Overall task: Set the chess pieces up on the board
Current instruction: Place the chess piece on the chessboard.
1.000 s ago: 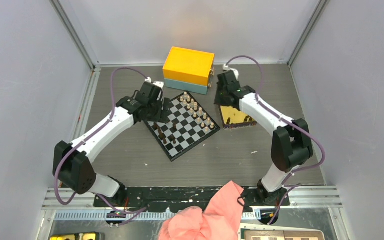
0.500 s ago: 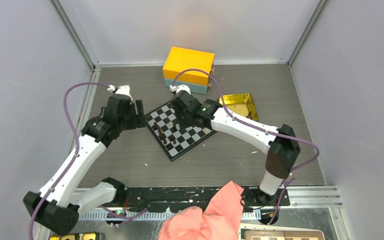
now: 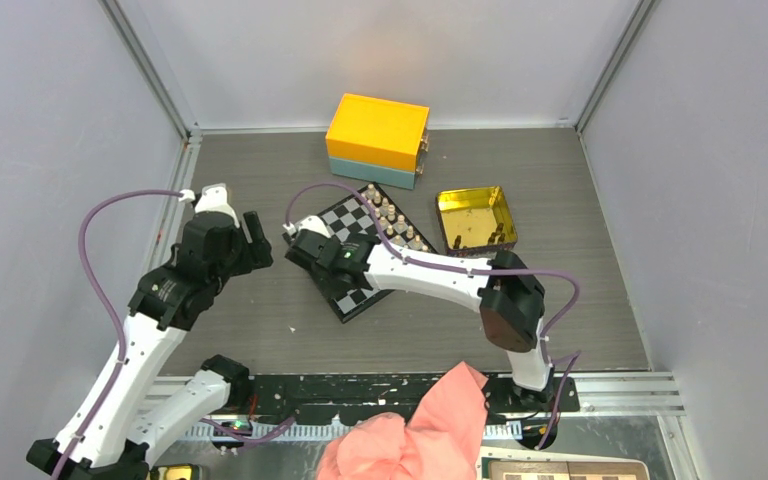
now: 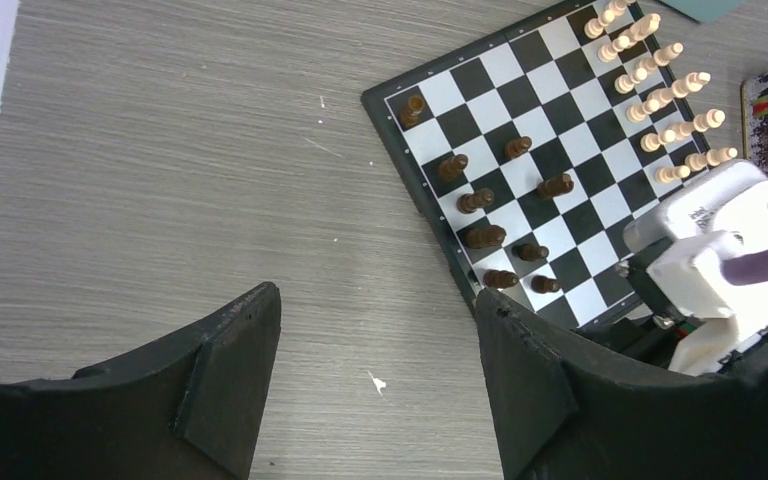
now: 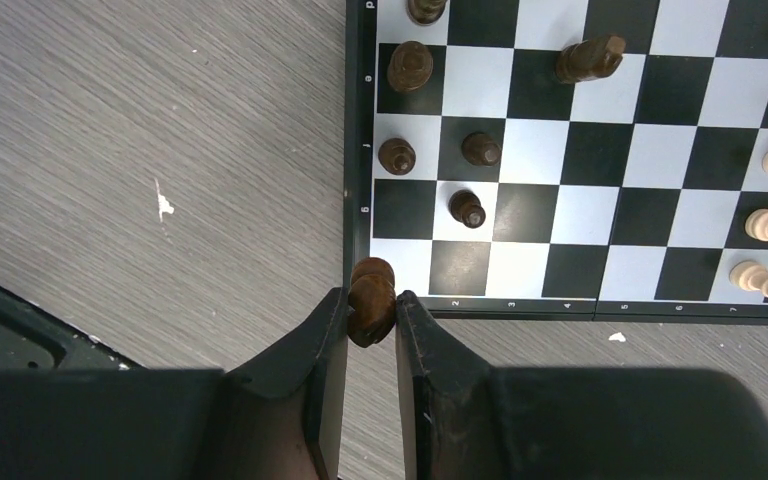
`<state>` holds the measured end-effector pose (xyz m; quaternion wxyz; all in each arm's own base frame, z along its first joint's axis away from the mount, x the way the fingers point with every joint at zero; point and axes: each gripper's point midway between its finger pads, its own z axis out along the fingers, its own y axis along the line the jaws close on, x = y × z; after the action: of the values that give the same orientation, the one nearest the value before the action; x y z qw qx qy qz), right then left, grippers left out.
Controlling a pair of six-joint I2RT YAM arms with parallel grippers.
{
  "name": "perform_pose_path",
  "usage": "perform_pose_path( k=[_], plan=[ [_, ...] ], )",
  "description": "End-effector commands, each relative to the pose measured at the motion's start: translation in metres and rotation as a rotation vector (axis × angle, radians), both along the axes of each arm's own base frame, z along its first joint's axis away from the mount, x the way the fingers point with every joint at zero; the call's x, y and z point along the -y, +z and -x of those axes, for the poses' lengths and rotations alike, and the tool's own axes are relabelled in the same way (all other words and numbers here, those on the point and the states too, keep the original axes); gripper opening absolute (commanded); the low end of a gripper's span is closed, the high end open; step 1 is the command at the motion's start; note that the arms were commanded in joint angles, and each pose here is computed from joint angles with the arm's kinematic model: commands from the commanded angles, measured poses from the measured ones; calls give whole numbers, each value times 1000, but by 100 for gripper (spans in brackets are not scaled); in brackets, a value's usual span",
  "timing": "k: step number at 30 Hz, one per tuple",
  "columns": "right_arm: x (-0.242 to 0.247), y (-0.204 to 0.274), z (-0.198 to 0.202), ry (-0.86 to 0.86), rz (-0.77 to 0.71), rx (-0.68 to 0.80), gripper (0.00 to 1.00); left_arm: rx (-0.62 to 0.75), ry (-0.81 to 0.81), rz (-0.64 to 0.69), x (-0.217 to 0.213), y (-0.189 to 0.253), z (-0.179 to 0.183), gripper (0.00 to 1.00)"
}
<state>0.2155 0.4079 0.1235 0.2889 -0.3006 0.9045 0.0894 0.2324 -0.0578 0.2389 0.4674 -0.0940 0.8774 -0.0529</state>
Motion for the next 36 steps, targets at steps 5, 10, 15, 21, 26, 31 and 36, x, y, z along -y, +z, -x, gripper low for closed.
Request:
perform_pose_path(
  k=[5,10,15,21,26,31,36],
  plan=[
    [-5,2,-10,-4,27,42,1,17,37,7,-6,3,1,72],
    [-7,-11,-10,12,51,35,1,13,36,8,-4,2,-3,72],
    [-9,-21,-12,15,47,29,1,14,39,6,-4,1,-4,72],
    [-8,-27,-19,11,35,19,1,11,41,4,-4,-2,-6,72],
    [-8,-35,-19,13,40,6,1,8,43,1,-4,-3,-6,72],
    [-6,-41,-22,7,35,-2,1,11,42,2,-4,-3,-7,72],
    [-5,-49,-21,8,35,-12,1,5,40,2,-3,-5,-8,72]
  ],
)
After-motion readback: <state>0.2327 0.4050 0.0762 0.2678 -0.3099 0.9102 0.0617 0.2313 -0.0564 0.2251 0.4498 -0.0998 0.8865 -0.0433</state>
